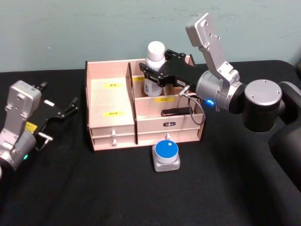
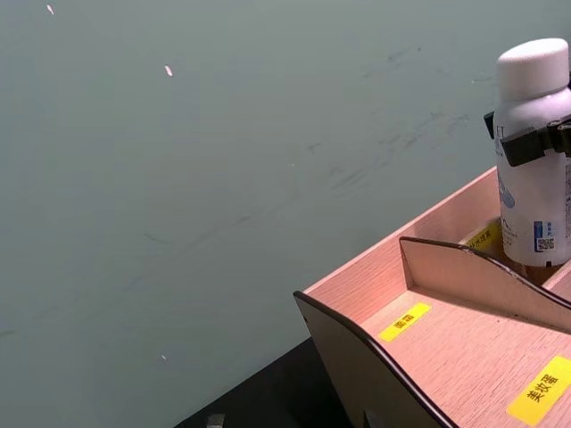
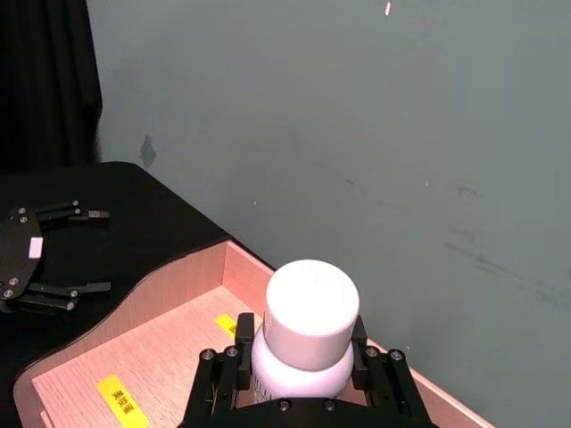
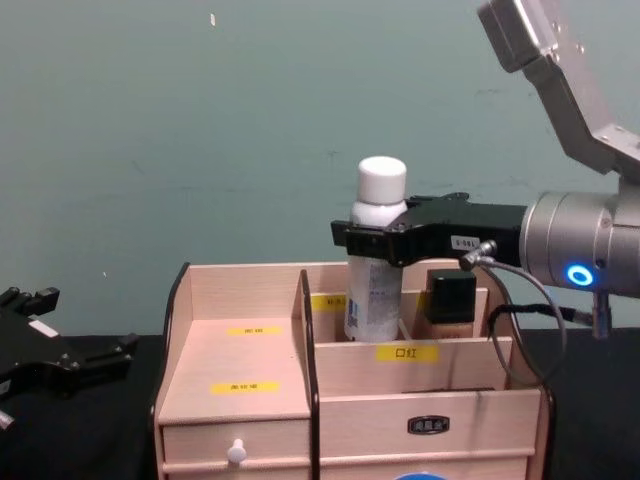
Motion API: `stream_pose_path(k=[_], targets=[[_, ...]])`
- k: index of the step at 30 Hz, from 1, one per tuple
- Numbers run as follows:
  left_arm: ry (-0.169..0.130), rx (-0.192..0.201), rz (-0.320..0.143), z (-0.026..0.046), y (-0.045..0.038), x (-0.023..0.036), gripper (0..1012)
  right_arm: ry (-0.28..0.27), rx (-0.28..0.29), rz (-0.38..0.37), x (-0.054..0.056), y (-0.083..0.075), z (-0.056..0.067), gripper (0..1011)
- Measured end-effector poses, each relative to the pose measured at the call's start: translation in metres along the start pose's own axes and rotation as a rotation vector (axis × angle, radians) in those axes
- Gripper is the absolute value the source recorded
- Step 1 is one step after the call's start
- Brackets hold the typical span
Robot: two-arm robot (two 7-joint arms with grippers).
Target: Pick up the facial cleanser and watermelon frost from the table and place them into the tiered storage box.
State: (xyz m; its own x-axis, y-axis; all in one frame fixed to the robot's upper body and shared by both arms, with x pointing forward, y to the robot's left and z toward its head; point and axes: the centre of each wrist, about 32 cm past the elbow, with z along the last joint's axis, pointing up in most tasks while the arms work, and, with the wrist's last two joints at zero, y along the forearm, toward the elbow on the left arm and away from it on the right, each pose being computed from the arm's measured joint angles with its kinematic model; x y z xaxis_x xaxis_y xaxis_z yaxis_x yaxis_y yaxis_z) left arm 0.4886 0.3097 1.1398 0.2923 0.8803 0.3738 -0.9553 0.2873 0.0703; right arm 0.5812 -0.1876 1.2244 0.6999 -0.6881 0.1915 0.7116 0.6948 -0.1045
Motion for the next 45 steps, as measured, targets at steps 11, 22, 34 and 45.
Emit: stream_pose_path(k=[11,22,34,45], targets=[[0.0,0.0,0.0,0.0,0.0,0.0,1010,0.014,-0.074,0.013,0.0029,0.0093,-0.0124,609],[0.0,0.0,0.0,0.0,0.0,0.0,1010,0.016,-0.095,0.019,0.0031,0.0112,-0.013,609],[0.0,0.0,0.0,0.0,0.0,0.0,1010,0.007,-0.124,0.021,0.0027,0.0117,-0.0117,609],[0.0,0.0,0.0,0.0,0.0,0.0,1010,0.007,-0.121,0.02,0.003,0.0115,-0.0114,613]])
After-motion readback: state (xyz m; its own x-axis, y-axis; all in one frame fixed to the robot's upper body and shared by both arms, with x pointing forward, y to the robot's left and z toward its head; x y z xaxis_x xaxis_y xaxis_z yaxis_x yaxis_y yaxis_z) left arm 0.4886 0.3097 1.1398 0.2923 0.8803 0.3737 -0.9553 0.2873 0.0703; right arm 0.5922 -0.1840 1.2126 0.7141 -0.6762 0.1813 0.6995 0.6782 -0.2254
